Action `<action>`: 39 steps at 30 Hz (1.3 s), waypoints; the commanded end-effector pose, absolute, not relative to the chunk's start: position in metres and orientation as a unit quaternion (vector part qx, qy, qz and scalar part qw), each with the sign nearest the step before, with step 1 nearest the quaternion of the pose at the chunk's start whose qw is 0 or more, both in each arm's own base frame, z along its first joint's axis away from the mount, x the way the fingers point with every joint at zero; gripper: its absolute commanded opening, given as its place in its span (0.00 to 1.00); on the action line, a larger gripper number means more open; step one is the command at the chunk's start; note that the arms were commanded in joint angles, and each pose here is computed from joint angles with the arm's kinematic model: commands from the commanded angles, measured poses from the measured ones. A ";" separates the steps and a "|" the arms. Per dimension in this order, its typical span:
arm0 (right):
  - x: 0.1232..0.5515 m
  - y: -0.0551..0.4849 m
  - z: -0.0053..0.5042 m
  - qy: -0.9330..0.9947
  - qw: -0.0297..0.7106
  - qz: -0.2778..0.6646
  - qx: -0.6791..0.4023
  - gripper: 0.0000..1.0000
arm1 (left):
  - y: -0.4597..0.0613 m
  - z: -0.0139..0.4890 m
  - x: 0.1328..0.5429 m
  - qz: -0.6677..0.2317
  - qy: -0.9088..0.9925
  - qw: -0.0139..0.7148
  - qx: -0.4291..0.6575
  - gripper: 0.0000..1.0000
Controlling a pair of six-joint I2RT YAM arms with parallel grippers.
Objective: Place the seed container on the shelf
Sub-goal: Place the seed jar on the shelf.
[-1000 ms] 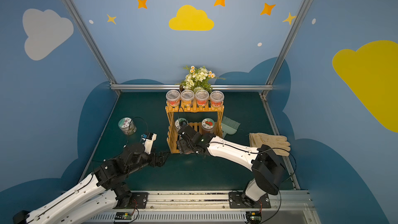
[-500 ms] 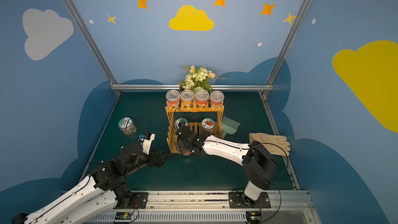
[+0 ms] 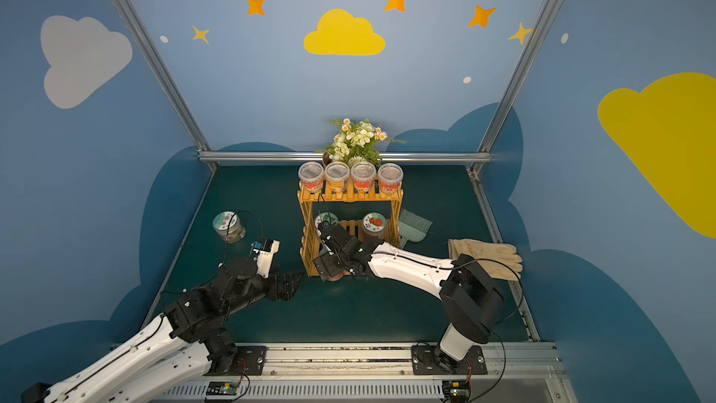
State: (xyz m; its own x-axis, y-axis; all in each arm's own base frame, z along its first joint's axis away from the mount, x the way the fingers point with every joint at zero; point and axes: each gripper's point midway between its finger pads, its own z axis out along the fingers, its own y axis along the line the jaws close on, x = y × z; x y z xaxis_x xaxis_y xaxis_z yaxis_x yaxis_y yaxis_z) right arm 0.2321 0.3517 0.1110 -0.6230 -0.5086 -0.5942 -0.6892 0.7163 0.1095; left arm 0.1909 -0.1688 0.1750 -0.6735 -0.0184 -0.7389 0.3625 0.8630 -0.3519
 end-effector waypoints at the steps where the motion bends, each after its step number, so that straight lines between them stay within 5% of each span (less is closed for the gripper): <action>1: 0.225 0.353 0.124 0.855 0.300 0.187 -0.380 0.98 | -0.170 0.176 0.192 -0.245 0.879 0.396 0.103 1.00; 10: 0.230 0.349 0.111 0.850 0.318 0.177 -0.381 0.98 | -0.171 0.180 0.193 -0.246 0.876 0.400 0.108 1.00; 19: 0.242 0.357 0.122 0.842 0.363 0.196 -0.347 0.81 | -0.168 0.180 0.191 -0.246 0.876 0.402 0.105 1.00; 39: 0.263 0.375 0.119 0.868 0.349 0.190 -0.299 0.84 | -0.165 0.183 0.190 -0.245 0.872 0.411 0.103 1.00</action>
